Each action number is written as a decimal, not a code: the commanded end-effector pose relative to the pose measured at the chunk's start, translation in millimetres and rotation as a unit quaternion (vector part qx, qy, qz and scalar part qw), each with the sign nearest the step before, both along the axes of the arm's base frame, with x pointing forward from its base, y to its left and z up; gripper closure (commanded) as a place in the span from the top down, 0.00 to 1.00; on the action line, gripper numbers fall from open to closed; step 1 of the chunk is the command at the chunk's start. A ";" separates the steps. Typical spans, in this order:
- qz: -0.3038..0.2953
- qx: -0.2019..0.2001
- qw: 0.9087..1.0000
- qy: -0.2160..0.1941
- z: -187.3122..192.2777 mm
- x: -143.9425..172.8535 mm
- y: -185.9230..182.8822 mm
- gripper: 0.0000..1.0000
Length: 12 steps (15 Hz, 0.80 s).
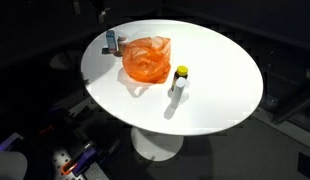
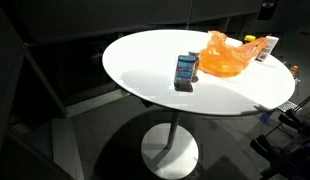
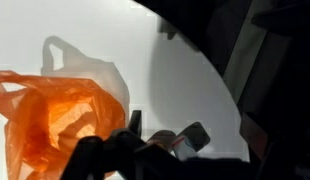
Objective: Pick up the mentos container from the orange plastic bag and put it on the table
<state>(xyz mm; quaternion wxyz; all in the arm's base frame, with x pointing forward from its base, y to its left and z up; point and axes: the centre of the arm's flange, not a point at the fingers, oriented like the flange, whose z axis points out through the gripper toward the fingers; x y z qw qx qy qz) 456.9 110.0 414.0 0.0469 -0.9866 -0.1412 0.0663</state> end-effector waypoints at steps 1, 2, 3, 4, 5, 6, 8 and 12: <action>-0.055 -0.042 0.997 0.016 29.8 -36.6 -12.4 1.00; -0.067 -0.054 0.996 0.019 37.1 -42.4 -15.5 1.00; -0.078 -0.064 0.995 0.022 44.1 -47.4 -18.3 1.00; -0.088 -0.075 0.993 0.023 51.5 -51.9 -21.2 1.00; -0.096 -0.084 0.991 0.025 58.2 -55.9 -23.9 1.00; -0.106 -0.093 0.990 0.026 65.1 -59.5 -27.1 1.00; -0.121 -0.106 0.987 0.026 76.4 -66.2 -32.4 1.00; -0.117 -0.103 0.987 0.026 74.1 -66.3 -31.8 1.00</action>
